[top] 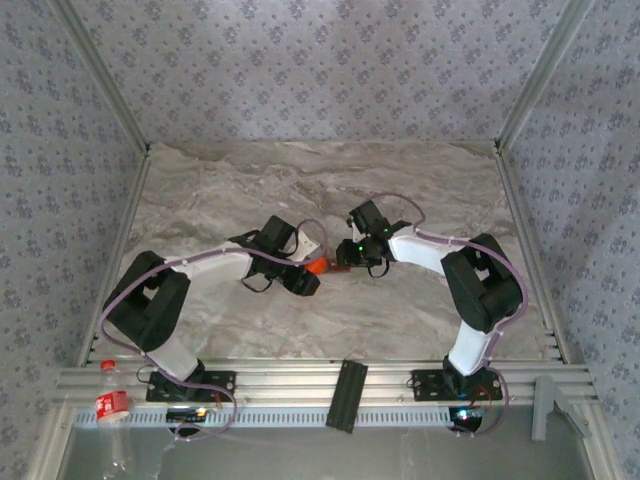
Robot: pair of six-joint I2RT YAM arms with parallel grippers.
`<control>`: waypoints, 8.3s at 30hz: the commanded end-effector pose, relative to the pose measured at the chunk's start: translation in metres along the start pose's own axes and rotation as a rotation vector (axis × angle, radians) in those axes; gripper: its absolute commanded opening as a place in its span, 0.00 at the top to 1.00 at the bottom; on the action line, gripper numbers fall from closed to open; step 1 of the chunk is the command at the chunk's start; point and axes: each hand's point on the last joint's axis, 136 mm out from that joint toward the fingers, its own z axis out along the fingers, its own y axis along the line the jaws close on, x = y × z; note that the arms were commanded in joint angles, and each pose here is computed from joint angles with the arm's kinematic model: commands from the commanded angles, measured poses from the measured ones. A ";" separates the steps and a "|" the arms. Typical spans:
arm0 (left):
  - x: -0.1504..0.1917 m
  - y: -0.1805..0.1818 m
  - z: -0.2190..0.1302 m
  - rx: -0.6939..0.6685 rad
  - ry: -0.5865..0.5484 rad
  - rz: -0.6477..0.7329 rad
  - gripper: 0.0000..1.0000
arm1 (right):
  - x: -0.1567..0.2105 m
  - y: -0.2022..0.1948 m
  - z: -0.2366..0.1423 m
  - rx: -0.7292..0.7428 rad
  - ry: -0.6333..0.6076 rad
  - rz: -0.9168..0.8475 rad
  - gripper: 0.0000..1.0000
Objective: Sort the pills into containers
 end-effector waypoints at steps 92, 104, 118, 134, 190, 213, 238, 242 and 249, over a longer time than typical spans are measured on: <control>0.006 0.027 0.002 -0.147 0.297 0.021 1.00 | 0.027 -0.016 0.016 0.009 0.057 0.066 0.63; 0.010 0.029 0.003 -0.177 0.351 0.042 1.00 | 0.027 -0.015 0.016 0.009 0.057 0.067 0.63; 0.012 0.030 0.000 -0.254 0.419 0.100 1.00 | 0.027 -0.015 0.016 0.009 0.054 0.069 0.63; 0.009 0.035 -0.003 -0.325 0.473 0.154 1.00 | 0.027 -0.015 0.016 0.009 0.053 0.069 0.63; 0.011 0.042 -0.015 -0.448 0.646 0.275 1.00 | 0.030 -0.017 0.017 0.013 0.059 0.071 0.63; 0.018 0.048 -0.005 -0.484 0.658 0.291 1.00 | 0.030 -0.016 0.018 0.011 0.061 0.069 0.63; 0.024 0.045 -0.004 -0.398 0.670 0.196 1.00 | 0.032 -0.017 0.018 0.014 0.063 0.072 0.63; 0.019 0.049 -0.006 -0.402 0.635 0.173 1.00 | 0.033 -0.018 0.018 0.016 0.064 0.072 0.63; 0.012 0.049 -0.009 -0.378 0.578 0.132 1.00 | 0.033 -0.018 0.018 0.017 0.064 0.074 0.63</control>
